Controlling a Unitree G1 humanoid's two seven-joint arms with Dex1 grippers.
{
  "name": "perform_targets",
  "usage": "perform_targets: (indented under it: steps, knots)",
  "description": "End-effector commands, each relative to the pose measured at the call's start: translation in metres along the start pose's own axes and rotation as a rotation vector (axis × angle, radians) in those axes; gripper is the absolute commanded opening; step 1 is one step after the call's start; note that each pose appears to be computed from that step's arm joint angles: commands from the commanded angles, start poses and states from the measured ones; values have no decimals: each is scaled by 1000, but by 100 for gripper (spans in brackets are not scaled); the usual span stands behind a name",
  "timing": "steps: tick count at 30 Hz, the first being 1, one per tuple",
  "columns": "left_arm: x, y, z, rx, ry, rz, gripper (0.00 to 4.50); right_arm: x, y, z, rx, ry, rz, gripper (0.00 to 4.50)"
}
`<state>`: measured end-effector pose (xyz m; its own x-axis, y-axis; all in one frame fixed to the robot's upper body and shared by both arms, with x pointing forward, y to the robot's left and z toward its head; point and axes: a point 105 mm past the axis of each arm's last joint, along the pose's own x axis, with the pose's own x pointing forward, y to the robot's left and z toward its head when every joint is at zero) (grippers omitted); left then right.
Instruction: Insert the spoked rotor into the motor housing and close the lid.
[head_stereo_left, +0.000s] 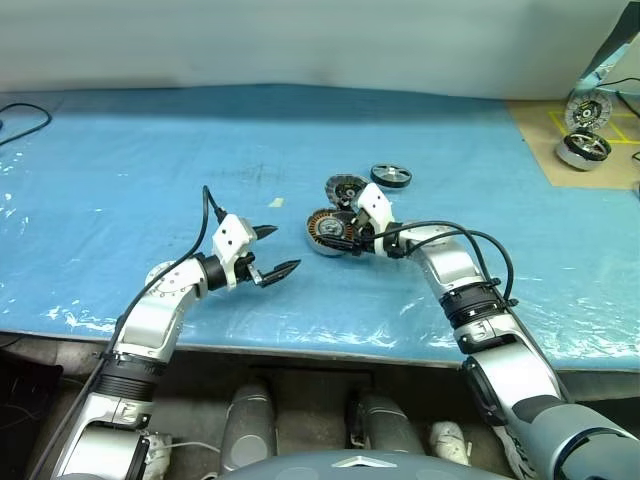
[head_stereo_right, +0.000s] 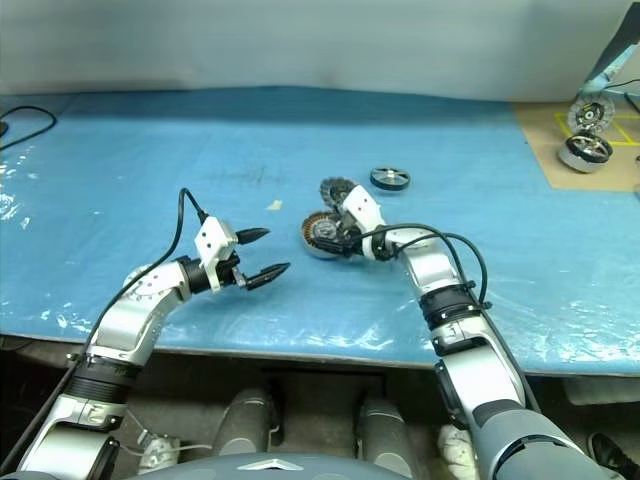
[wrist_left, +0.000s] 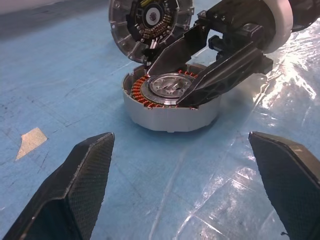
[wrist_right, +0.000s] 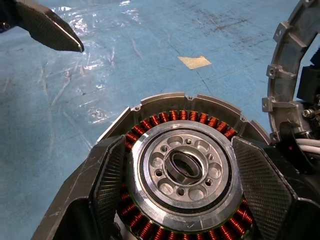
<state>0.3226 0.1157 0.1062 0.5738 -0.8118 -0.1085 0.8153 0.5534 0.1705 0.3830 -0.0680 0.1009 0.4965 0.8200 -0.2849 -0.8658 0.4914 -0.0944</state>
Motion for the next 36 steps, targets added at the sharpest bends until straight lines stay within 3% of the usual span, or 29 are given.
perform_targets:
  steps: [1, 5, 12, 27, 36]
  knots:
    - [1, 1, 9, 27, -28, -1, 450, -8, -3, 18, -14, -65, -4, 359]
    - [4, 2, 10, 30, -32, -6, 450, -7, 1, 24, -4, -98, 13, 264]
    - [7, 2, 12, 32, -39, -18, 450, -2, 4, 27, -15, -112, -1, 11]
    - [11, 4, 23, 15, -99, 25, 450, 4, -11, 34, 9, -118, -121, 4]
    - [8, 10, 34, -42, -157, 62, 450, 9, 7, 46, 68, -161, -65, 4]
